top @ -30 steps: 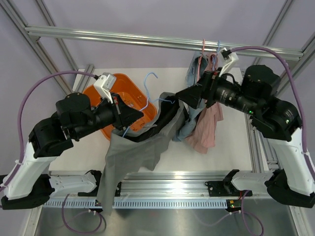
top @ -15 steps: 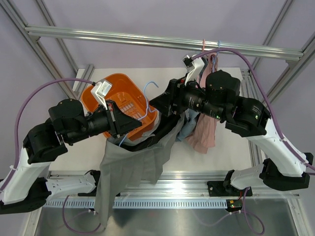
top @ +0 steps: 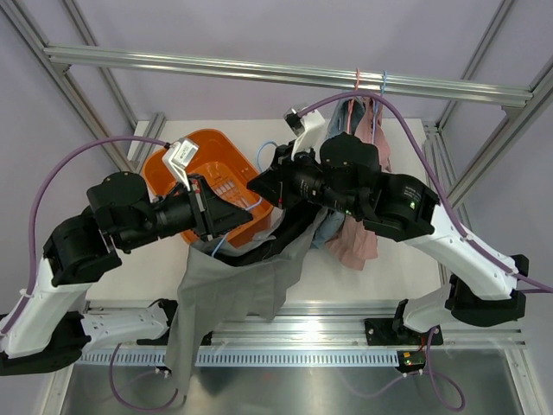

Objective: Remove the skirt from the hanger

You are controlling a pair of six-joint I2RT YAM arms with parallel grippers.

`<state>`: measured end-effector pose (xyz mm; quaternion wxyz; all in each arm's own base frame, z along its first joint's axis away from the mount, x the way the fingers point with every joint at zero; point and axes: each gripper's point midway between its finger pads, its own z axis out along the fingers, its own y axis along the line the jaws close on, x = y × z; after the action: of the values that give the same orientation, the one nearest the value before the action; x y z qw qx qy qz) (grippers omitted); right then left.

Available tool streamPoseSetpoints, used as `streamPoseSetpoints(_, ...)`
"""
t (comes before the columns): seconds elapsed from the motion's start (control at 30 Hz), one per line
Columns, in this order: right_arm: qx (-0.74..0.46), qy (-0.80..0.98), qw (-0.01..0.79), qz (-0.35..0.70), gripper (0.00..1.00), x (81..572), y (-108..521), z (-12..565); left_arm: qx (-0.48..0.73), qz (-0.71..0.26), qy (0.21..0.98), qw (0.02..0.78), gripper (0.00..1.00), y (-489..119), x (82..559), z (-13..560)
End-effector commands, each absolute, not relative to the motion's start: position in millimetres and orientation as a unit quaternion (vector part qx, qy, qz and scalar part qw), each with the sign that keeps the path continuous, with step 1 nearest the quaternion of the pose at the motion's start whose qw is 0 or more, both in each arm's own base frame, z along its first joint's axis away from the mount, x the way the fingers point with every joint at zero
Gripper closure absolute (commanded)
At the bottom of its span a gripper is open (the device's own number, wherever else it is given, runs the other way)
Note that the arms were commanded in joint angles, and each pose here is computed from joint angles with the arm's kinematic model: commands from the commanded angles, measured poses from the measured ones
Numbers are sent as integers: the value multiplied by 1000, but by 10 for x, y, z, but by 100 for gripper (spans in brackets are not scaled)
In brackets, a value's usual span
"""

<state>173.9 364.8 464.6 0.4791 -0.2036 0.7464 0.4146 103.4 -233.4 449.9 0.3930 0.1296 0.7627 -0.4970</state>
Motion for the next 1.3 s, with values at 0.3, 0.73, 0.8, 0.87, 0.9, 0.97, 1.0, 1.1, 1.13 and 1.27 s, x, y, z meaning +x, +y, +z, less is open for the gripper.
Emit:
streamPoseSetpoints(0.3,-151,764,521,350,100,1961,3404,4637,114,-546,692,459,1,-1883,813,5087)
streamPoseSetpoints(0.73,-113,763,531,350,100,1921,3098,4902,125,-507,738,428,1,-1601,634,4213)
streamPoseSetpoints(0.8,-114,764,531,349,100,1911,3083,4922,134,-508,739,422,1,-1605,597,4123)
streamPoseSetpoints(0.87,-108,762,532,354,100,1905,3062,4970,144,-509,744,408,1,-1633,559,3979)
streamPoseSetpoints(0.9,-106,761,532,355,100,1903,3045,4996,148,-510,744,404,1,-1648,546,3941)
streamPoseSetpoints(0.97,-102,761,535,351,100,1911,3018,5008,156,-519,741,397,1,-1664,497,3874)
streamPoseSetpoints(1.0,-99,761,536,351,100,1915,3004,5020,158,-525,736,398,1,-1662,480,3879)
streamPoseSetpoints(1.1,-91,762,540,346,100,1929,2955,5041,161,-530,732,396,1,-1608,419,3801)
streamPoseSetpoints(1.13,-89,762,542,344,100,1934,2942,5046,160,-532,733,393,1,-1599,405,3773)
streamPoseSetpoints(1.27,-76,757,552,342,100,1953,2859,5121,162,-545,733,373,3,-1595,312,3628)
